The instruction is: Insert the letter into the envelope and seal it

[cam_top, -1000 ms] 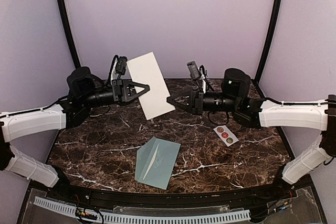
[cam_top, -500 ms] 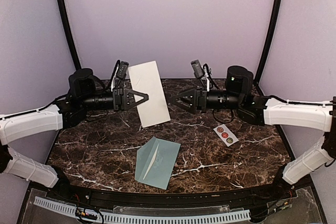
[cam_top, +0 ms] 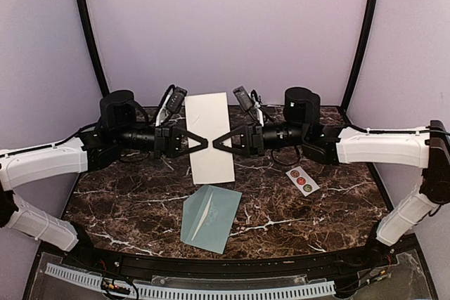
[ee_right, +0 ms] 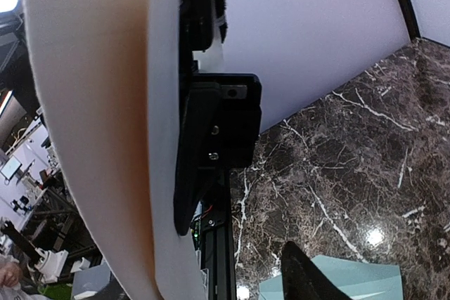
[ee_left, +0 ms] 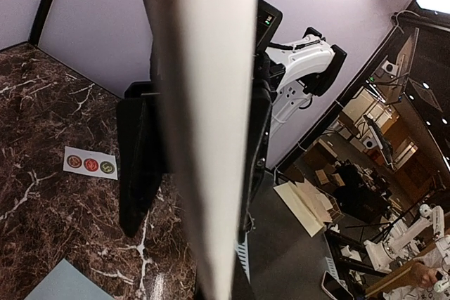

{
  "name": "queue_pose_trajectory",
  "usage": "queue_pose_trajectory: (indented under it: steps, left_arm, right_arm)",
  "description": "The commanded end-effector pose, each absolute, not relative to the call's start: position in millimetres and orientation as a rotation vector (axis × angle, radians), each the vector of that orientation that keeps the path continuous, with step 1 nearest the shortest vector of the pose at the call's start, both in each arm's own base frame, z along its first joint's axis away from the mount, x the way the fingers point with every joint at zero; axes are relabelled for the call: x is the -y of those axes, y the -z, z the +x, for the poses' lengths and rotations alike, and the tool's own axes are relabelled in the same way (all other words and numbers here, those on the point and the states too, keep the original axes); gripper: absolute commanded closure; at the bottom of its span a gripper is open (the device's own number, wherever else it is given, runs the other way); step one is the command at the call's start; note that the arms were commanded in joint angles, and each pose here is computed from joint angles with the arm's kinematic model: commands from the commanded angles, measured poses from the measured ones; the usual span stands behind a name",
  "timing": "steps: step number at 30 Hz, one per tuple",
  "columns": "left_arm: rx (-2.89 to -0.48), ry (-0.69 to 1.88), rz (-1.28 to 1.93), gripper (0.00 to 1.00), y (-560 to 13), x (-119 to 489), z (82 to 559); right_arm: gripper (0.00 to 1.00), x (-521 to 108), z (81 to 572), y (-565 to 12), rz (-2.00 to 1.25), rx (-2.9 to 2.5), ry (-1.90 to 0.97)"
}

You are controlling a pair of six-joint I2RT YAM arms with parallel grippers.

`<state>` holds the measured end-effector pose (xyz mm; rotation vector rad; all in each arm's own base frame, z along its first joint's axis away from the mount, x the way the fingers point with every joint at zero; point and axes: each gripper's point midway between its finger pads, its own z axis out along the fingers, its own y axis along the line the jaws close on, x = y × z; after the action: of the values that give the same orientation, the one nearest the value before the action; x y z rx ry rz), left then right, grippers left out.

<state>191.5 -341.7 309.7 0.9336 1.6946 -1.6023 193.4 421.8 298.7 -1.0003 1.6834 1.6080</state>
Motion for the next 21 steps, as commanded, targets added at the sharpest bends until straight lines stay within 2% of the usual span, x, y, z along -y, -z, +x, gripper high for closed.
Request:
queue_pose_trajectory:
  steps: [1,4,5,6,7,8,9,11,14,16,21]
  left_arm:
    - [-1.666,1.61,1.004,1.0,-316.2,345.5,184.1]
    - [-1.681,1.582,0.987,1.0,-314.4,345.2,188.0]
    - [-1.68,1.575,0.982,0.96,-315.2,344.6,188.6]
    - [-1.686,1.559,0.965,0.91,-314.9,344.2,191.7]
    - [-1.688,1.542,0.948,0.79,-315.6,343.4,194.3]
    - [-1.688,1.535,0.937,0.74,-315.2,342.8,195.3]
    - [-1.68,1.522,0.918,0.64,-317.9,341.3,197.6]
    - [-1.661,1.512,0.888,0.56,-322.0,338.5,199.0]
    - [-1.617,1.528,0.852,0.55,-331.0,334.8,197.6]
    - [-1.598,1.539,0.836,0.59,-335.1,333.5,197.1]
    - [-1.604,1.564,0.825,0.74,-333.7,335.1,197.5]
  right_arm:
    - [0.59,-424.4,180.7,-324.0,-1.029,-1.555,-1.712]
    - [0.91,-424.2,180.8,-324.2,-1.02,-1.553,-1.714]
    - [1.0,-423.6,181.2,-324.1,-1.013,-1.554,-1.709]
    - [1.0,-422.7,182.6,-323.7,-1.001,-1.558,-1.699]
    - [1.0,-421.5,185.7,-324.1,-0.977,-1.563,-1.681]
    - [1.0,-419.6,187.0,-324.7,-0.965,-1.561,-1.668]
    - [1.0,-417.8,188.4,-324.4,-0.95,-1.564,-1.656]
    - [1.0,-414.4,191.2,-324.6,-0.923,-1.57,-1.635]
    - [1.0,-411.3,192.3,-324.9,-0.903,-1.574,-1.62]
    - [1.0,-410.0,193.3,-323.8,-0.894,-1.578,-1.613]
    - [1.0,-408.1,193.3,-324.7,-0.884,-1.575,-1.606]
